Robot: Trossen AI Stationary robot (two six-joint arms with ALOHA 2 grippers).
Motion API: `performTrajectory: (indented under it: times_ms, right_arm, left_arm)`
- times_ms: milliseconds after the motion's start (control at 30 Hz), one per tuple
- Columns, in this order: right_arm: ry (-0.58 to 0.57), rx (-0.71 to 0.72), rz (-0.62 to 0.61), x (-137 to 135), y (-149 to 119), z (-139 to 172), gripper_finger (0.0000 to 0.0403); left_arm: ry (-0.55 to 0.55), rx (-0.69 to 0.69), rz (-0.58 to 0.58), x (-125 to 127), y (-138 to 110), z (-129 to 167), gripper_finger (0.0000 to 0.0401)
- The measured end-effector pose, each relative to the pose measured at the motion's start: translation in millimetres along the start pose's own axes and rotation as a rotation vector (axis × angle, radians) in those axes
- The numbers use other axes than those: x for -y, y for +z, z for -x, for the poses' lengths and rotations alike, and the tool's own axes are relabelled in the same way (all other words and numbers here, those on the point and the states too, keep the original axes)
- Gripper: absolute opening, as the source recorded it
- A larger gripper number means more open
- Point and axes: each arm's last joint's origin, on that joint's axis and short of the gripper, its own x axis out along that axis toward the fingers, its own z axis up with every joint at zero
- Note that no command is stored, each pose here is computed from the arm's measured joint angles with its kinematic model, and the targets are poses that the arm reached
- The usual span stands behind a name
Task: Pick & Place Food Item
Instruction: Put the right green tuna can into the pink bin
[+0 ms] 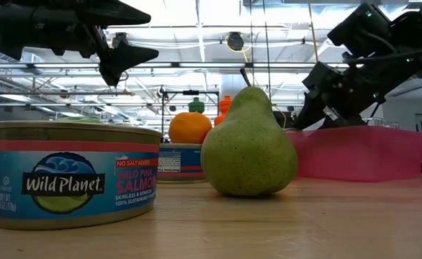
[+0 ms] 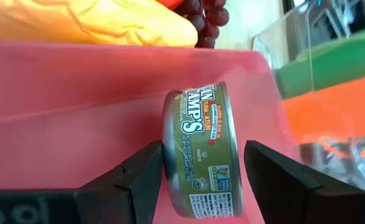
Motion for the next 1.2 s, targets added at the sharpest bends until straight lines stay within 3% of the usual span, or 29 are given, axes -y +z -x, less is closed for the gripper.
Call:
performTrajectory:
  times_ms: [167,500,667,800,933,1200]
  right_arm:
    - [-0.01,0.02,-0.143,0.9,2.2,0.3,0.022]
    - [-0.037,0.073,-0.205,4.2,7.5,0.6,0.0292]
    - [-0.007,0.085,-0.257,2.7,8.1,1.0,0.0298]
    - [0.089,0.066,-0.225,-1.3,3.8,0.2,0.0291]
    - [0.095,0.001,-0.174,-2.6,-3.0,-0.7,0.0284]
    - [-0.031,-0.073,-0.144,9.3,-10.2,-5.6,0.0281]
  left_arm:
    - [0.0,0.0,0.0,0.0,0.0,0.0,0.0299]
    - [0.0,0.0,0.0,0.0,0.0,0.0,0.0299]
    - [0.0,0.0,0.0,0.0,0.0,0.0,0.0299]
    - [0.0,0.0,0.0,-0.1,0.0,0.0,0.0299]
    - [0.0,0.0,0.0,-0.1,0.0,0.0,0.0299]
    - [0.0,0.0,0.0,0.0,0.0,0.0,0.0299]
